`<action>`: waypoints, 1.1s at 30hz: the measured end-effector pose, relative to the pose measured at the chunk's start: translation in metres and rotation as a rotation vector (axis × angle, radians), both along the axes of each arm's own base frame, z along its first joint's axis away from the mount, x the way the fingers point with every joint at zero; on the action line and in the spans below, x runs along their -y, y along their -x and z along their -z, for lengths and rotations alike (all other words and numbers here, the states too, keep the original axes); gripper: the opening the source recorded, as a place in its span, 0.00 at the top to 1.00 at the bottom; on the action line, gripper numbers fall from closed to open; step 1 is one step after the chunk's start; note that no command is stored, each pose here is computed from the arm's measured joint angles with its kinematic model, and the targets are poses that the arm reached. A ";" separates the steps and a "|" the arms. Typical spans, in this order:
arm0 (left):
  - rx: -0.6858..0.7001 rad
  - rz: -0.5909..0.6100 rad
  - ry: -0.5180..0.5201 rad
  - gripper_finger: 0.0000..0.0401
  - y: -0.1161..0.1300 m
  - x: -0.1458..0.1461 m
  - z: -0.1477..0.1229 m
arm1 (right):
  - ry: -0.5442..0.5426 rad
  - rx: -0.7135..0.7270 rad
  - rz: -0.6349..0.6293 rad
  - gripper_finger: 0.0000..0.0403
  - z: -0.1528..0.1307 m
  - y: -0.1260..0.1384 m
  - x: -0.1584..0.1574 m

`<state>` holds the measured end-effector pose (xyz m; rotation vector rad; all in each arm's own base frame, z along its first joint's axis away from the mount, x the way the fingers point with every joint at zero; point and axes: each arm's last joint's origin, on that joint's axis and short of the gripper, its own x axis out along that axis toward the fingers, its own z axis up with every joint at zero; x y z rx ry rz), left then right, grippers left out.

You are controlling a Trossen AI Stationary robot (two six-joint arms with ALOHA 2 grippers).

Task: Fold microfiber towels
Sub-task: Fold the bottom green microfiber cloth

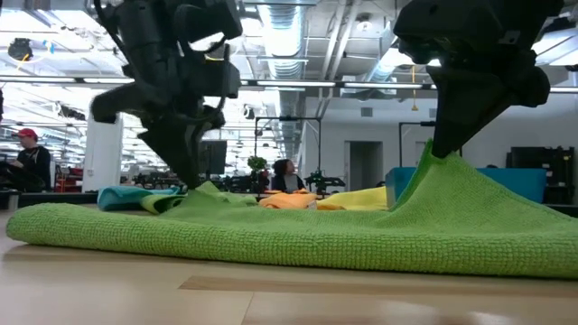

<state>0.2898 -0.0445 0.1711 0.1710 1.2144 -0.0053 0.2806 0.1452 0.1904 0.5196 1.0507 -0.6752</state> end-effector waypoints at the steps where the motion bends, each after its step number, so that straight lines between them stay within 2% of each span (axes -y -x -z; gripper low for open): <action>1: -0.007 -0.007 -0.001 1.00 0.001 0.001 0.000 | 0.000 0.001 0.001 0.94 0.000 0.000 0.000; 5: -0.042 -0.016 -0.041 1.00 0.007 0.005 0.004 | -0.003 0.005 0.011 0.93 0.000 -0.002 0.003; 12: -0.032 -0.057 -0.051 1.00 0.011 0.003 0.013 | 0.000 0.007 0.016 0.94 0.000 -0.006 0.009; 17: -0.029 -0.063 -0.059 1.00 0.011 0.003 0.013 | -0.002 0.005 0.026 0.91 0.000 -0.008 0.014; 25: -0.031 -0.064 -0.054 1.00 0.011 0.003 0.013 | -0.080 -0.060 0.045 0.81 0.008 -0.008 0.024; 33: -0.039 -0.077 -0.051 1.00 0.012 0.003 0.013 | -0.071 -0.079 0.055 0.68 0.013 -0.004 0.026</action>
